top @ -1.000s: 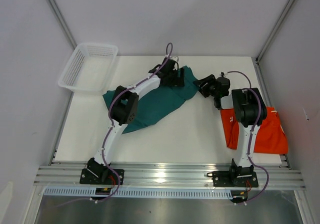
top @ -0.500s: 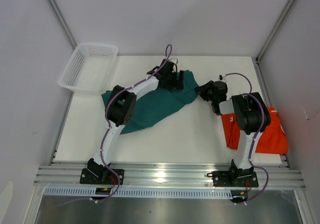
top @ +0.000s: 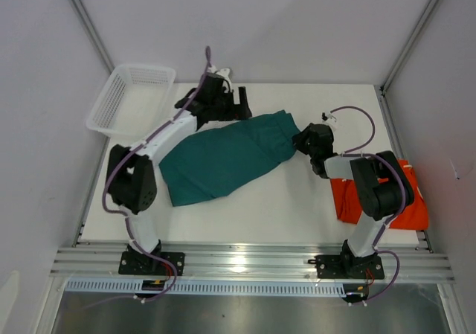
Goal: Fold and stack the shorts
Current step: Fold the shorts
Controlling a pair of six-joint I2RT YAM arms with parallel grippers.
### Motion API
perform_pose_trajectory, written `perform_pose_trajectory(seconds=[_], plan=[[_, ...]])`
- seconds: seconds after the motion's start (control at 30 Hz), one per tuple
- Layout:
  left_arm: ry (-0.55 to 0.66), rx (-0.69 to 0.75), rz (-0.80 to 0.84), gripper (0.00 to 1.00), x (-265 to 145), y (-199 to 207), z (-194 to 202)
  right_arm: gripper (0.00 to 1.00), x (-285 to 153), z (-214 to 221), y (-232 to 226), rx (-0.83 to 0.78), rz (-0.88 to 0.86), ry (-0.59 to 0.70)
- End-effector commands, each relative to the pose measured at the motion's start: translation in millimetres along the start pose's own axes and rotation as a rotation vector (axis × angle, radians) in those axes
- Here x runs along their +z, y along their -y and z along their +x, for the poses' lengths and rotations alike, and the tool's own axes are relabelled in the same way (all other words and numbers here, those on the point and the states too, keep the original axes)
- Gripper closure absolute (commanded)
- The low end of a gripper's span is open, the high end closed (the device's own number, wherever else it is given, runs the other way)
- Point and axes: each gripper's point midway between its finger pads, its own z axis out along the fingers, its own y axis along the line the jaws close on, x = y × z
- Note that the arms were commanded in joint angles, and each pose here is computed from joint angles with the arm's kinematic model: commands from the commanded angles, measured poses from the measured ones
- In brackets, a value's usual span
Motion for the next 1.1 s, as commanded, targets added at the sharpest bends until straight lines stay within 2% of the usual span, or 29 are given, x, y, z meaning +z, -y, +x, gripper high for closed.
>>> perform_pose_trajectory(seconds=[0.0, 0.2, 0.23, 0.3, 0.33, 0.43, 0.63, 0.8, 1.07], plan=[[0.068, -0.061, -0.027, 0.03, -56, -17, -15, 1.00, 0, -29, 26, 0.011, 0.112, 0.061], [0.044, -0.111, -0.157, 0.03, -80, -65, 39, 1.00, -1, -75, 51, 0.045, 0.103, 0.117], [0.016, -0.126, -0.181, 0.03, -78, -78, 59, 1.00, -2, -80, 53, 0.029, 0.101, 0.124], [0.032, -0.150, -0.177, 0.03, -80, -84, 65, 1.00, -4, -89, 53, 0.014, 0.070, 0.128], [0.010, -0.164, -0.193, 0.03, -77, -96, 84, 1.00, -6, -94, 52, -0.001, 0.066, 0.137], [-0.022, -0.174, -0.213, 0.03, -71, -107, 106, 1.00, -10, -98, 50, -0.020, 0.063, 0.144], [0.010, -0.250, -0.242, 0.08, -74, -129, 118, 1.00, -12, -100, 51, -0.048, 0.069, 0.148], [0.116, -0.340, -0.221, 0.23, -95, -147, 120, 1.00, -14, -111, 48, -0.101, 0.078, 0.167], [0.013, -0.349, -0.228, 0.48, -74, -154, 141, 1.00, -12, -113, 43, -0.122, 0.067, 0.165]])
